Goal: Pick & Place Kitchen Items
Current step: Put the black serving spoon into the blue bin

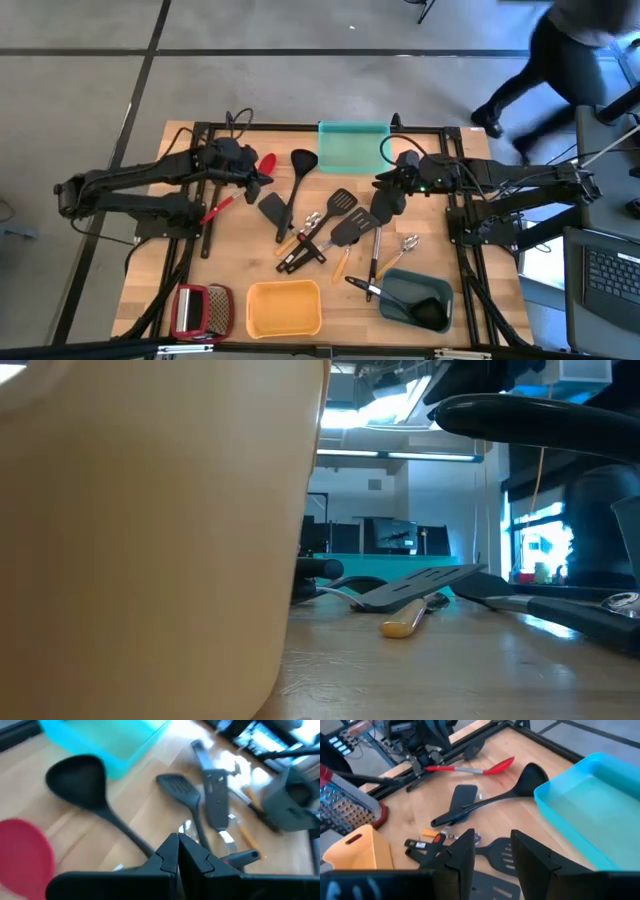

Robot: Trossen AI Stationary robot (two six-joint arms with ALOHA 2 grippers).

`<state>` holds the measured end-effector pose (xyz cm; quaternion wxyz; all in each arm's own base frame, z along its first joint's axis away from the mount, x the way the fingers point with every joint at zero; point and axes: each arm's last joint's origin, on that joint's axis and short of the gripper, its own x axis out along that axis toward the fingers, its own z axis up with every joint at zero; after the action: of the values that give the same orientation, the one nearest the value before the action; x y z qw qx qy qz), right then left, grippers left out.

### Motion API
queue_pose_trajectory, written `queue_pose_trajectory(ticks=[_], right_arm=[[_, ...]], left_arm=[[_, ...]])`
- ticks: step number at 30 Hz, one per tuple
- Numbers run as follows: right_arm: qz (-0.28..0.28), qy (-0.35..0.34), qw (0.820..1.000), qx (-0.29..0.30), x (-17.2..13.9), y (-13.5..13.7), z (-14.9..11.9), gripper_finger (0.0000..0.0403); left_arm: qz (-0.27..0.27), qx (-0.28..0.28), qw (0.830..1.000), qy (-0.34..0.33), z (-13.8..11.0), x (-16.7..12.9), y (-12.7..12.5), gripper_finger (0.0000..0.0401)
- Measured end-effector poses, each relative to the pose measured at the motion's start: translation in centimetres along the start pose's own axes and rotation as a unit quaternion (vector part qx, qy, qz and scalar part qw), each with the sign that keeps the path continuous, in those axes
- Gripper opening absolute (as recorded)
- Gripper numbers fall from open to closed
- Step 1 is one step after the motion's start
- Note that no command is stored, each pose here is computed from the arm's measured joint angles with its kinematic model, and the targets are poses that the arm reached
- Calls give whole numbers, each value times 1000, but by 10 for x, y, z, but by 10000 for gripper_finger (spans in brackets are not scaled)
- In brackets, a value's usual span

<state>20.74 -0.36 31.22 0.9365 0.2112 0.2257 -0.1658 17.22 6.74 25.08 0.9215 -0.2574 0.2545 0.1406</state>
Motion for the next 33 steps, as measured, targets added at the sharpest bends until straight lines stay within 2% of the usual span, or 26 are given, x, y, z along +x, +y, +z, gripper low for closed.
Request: queue_pose_trajectory(ticks=[3,5,10,14,18,20,27,33], right_arm=[[-4,-4,1000,4,0,-2,1,129],[-5,-7,1000,6,1,-2,2,129],[-8,-8,1000,8,1,-3,3,129],[-10,-9,1000,9,1,-4,3,129],[-14,-10,1000,13,1,-6,4,129],[-16,-11,1000,14,2,-7,5,129],[-21,-13,1000,14,2,-10,6,129],[-21,-13,1000,14,2,-10,6,129]], left_arm=[[-59,-24,997,-30,-8,4,9,1],[-77,-57,994,-45,-20,8,17,1],[-53,-142,987,-48,-53,20,39,1],[-34,-180,982,-49,-58,24,44,1],[-44,-178,981,-58,-55,28,42,6],[-32,-177,982,-58,-54,32,40,14],[-5,-143,989,-22,-45,59,19,76],[65,-84,993,47,-36,91,-3,131]])
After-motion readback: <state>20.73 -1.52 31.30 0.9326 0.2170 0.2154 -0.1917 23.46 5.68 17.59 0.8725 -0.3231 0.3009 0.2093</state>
